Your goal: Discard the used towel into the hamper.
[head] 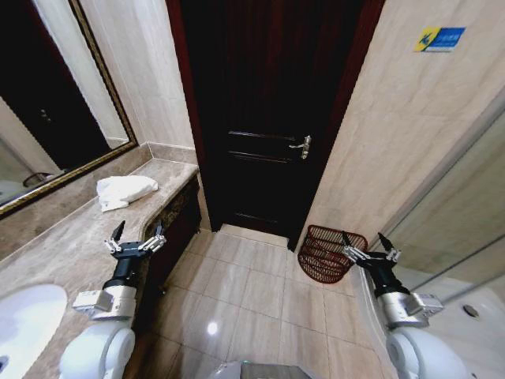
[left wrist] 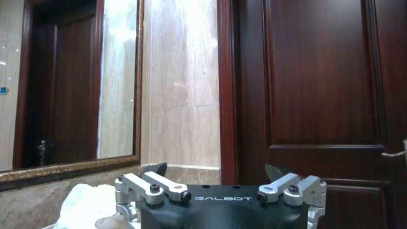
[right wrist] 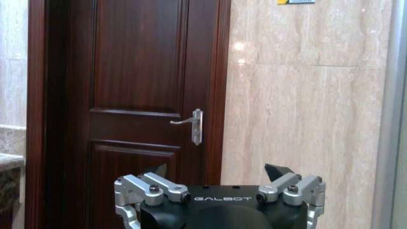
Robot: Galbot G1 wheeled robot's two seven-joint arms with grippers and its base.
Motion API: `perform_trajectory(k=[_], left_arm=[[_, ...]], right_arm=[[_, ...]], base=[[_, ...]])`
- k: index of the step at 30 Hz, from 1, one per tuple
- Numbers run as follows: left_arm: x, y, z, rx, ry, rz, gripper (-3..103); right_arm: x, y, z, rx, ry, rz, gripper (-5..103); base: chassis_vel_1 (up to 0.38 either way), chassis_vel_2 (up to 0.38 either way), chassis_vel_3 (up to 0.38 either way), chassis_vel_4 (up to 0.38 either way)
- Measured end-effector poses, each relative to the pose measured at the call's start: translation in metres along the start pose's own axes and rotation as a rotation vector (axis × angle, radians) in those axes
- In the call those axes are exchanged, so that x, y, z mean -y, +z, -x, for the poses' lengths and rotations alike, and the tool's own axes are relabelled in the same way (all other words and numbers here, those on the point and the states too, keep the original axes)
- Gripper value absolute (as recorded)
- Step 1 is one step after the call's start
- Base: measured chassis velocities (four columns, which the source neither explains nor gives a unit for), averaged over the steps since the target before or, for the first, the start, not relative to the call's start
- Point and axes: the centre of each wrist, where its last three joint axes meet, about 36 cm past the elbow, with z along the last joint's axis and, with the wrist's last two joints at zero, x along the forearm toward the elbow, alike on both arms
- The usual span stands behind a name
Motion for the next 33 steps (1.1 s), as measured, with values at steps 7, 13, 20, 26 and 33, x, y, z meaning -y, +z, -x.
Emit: perform_trajectory(k=[7,13,20,26,33], left_arm=[[0.0004,-0.0002,-0.0002,0.001,0.002,0.007,100],[0.0005,-0.0008,-0.0004,0.005,0.003,0.012,100],[0.0004,-0.0002,-0.0005,0.004,0.002,0.013,100],[0.0001,0.0004,-0.0005,0.004,0.001,0.013,100],[-0.0001,0.0006,-0.0002,0.005,0.002,0.013,100]], right_arm=[[0.001,0.0004,0.0005,0.0,0.0,0.002,100],[0.001,0.0003,0.0001,0.001,-0.001,0.008,100],[0.0009,0.0009,0.0006,0.0,-0.001,0.011,100],[0.001,0.0013,0.001,0.0,-0.001,0.011,100],[0.0011,0.0008,0.002,0.003,0.0,0.011,100]], base=[[-0.089,0.089,0.087,-0.101],[-0.091,0.088,0.088,-0.095],[-0.087,0.071,0.09,-0.082],[-0.085,0.098,0.082,-0.09],[-0.102,0.087,0.086,-0.102]])
